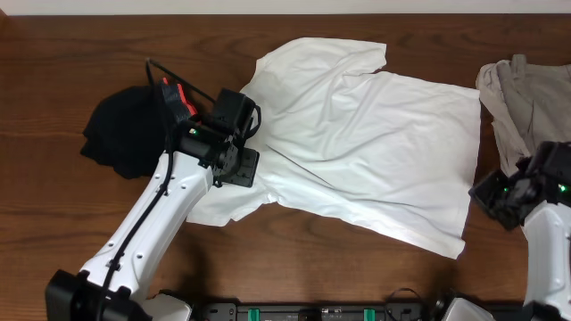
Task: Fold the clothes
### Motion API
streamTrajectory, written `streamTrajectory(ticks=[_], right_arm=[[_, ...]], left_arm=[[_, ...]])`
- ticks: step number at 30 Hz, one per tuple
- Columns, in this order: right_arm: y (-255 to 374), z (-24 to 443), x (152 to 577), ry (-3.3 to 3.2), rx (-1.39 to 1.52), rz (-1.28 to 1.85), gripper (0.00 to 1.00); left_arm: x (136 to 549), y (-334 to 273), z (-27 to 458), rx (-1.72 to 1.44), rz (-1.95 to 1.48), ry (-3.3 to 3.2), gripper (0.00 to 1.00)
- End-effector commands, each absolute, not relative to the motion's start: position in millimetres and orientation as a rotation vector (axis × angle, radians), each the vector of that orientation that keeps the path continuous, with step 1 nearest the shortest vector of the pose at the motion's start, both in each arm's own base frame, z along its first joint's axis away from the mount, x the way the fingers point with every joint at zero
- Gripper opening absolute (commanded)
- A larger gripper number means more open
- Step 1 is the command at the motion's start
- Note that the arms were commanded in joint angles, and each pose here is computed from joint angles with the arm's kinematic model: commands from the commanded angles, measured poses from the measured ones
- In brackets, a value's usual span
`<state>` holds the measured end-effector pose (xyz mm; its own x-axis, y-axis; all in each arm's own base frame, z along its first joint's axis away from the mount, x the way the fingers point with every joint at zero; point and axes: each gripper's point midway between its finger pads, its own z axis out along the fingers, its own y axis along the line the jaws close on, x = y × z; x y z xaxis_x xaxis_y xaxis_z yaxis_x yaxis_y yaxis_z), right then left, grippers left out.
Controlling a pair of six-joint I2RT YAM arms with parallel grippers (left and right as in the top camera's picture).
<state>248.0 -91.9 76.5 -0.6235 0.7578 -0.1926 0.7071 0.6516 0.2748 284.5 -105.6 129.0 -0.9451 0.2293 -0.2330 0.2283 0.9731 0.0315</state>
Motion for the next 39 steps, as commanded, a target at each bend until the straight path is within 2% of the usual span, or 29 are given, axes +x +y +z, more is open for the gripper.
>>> streamTrajectory(ticks=[1,14,19,24,28,30,32,35,39], right_arm=[[-78,56,254,2.634,1.192,0.314,0.01],[-81,-20,277,2.697,1.325,0.317,0.01],[-101,-52,281,2.643,1.454,0.179,0.01],[-119,-70,318,2.549,1.430,0.168,0.01],[-124,-57,362,2.505,1.372,0.284,0.02],[-118,-43,379,2.509,1.300,0.378,0.11],[-114,-25,392,2.526,1.197,0.458,0.25],[-117,11,402,2.529,1.093,0.531,0.31],[-112,75,403,2.458,0.957,0.678,0.36]], left_arm=[[281,-110,122,0.340,-0.032,2.913,0.64],[281,-110,122,0.340,-0.033,2.912,0.64],[281,-110,122,0.339,-0.033,2.911,0.64],[281,-110,122,0.339,-0.034,2.910,0.64],[284,-111,123,0.337,-0.039,2.898,0.64],[287,-112,123,0.335,-0.043,2.887,0.64],[288,-113,124,0.333,-0.046,2.881,0.65],[288,-113,123,0.307,-0.048,2.886,0.66],[280,-110,122,0.266,-0.039,2.923,0.66]])
